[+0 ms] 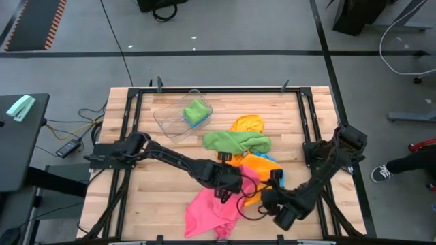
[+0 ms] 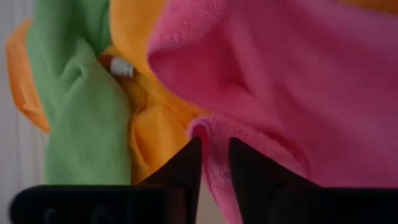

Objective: Fold microfiber towels
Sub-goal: Fold the left pink microfiber towel

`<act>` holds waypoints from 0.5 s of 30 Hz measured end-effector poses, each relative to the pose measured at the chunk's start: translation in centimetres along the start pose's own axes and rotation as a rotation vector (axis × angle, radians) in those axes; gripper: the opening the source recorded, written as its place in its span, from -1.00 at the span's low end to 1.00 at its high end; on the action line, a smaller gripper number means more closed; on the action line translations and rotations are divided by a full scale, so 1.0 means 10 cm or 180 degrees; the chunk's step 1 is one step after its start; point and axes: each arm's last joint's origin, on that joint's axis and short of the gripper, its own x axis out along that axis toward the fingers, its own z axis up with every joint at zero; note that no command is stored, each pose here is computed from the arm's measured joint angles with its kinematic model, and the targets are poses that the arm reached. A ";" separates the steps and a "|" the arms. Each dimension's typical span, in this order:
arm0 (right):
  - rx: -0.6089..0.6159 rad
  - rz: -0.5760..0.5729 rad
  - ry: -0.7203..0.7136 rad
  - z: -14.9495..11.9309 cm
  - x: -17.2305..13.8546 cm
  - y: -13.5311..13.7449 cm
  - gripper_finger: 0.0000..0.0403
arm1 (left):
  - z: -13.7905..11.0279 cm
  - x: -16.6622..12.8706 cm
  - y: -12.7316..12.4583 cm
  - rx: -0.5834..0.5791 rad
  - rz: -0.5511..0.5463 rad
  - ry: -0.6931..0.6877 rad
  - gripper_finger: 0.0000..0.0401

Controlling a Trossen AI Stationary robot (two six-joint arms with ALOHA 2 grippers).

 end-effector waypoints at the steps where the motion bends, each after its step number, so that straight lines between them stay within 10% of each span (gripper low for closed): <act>1: -0.0020 -0.0021 -0.0052 -0.01 -0.02 0.01 -0.14 | 0.00 -0.03 0.00 0.0018 -0.0028 0.0013 -0.48; 15: 0.0140 0.0039 -0.0416 0.10 -0.01 0.07 -0.14 | -0.07 -0.34 -0.07 0.2029 0.0197 0.0457 -0.13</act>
